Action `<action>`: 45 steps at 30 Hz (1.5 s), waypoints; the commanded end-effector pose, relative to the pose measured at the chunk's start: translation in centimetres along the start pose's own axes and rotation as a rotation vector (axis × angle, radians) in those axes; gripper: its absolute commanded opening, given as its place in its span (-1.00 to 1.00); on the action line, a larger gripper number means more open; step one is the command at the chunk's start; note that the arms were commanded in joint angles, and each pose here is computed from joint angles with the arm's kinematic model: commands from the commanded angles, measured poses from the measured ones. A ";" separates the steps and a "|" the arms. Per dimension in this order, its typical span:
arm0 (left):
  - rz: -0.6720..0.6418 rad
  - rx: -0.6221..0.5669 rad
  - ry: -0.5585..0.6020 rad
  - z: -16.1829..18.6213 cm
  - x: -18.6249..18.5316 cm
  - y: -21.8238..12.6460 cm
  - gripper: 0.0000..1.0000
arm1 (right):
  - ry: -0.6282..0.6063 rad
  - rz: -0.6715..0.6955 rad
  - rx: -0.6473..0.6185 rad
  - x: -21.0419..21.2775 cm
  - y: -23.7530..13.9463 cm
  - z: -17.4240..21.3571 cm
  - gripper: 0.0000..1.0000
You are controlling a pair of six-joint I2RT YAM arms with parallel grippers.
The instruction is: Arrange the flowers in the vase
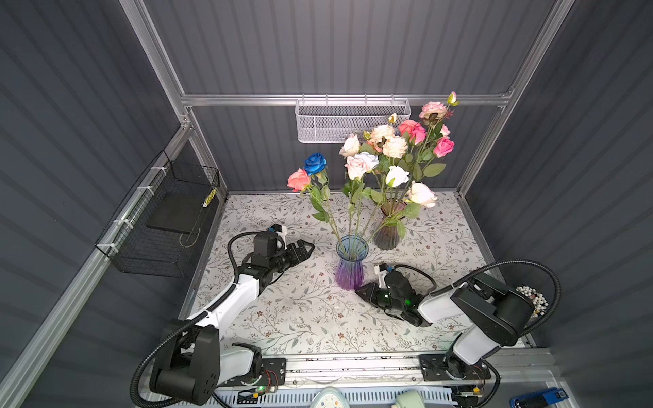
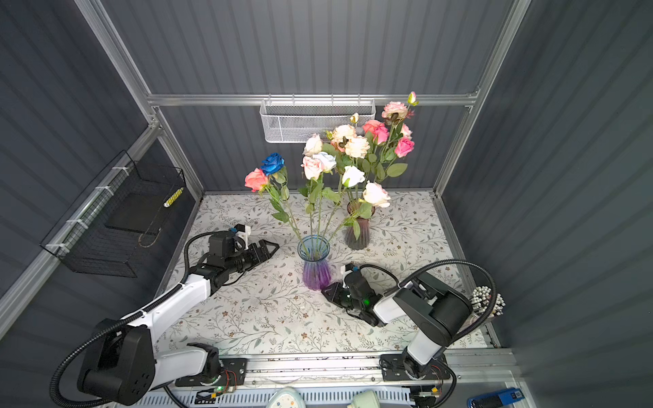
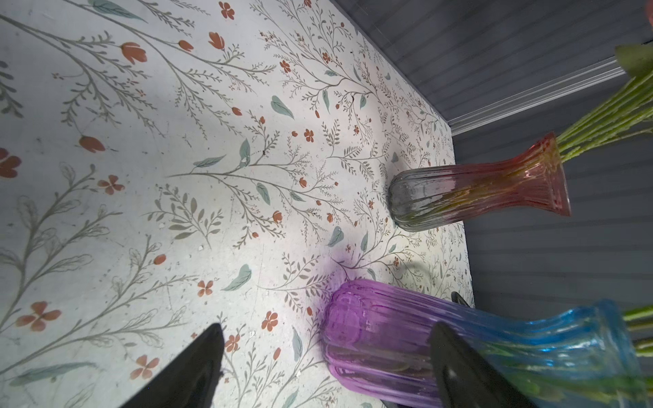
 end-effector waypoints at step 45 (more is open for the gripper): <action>-0.057 -0.022 0.086 -1.0 -0.6 -1.4 0.84 | -0.046 -0.003 0.004 2.0 3.8 -4.0 -0.49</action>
Point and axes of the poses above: each gripper's point midway between its finger pads, its own y axis out along the fingers, its own x axis along the line the jaws close on, z = x × y, the point moved 7 cm from there along -y, back along the fingers, and after that the axes turned 14 degrees about y, right-handed, at the moved point
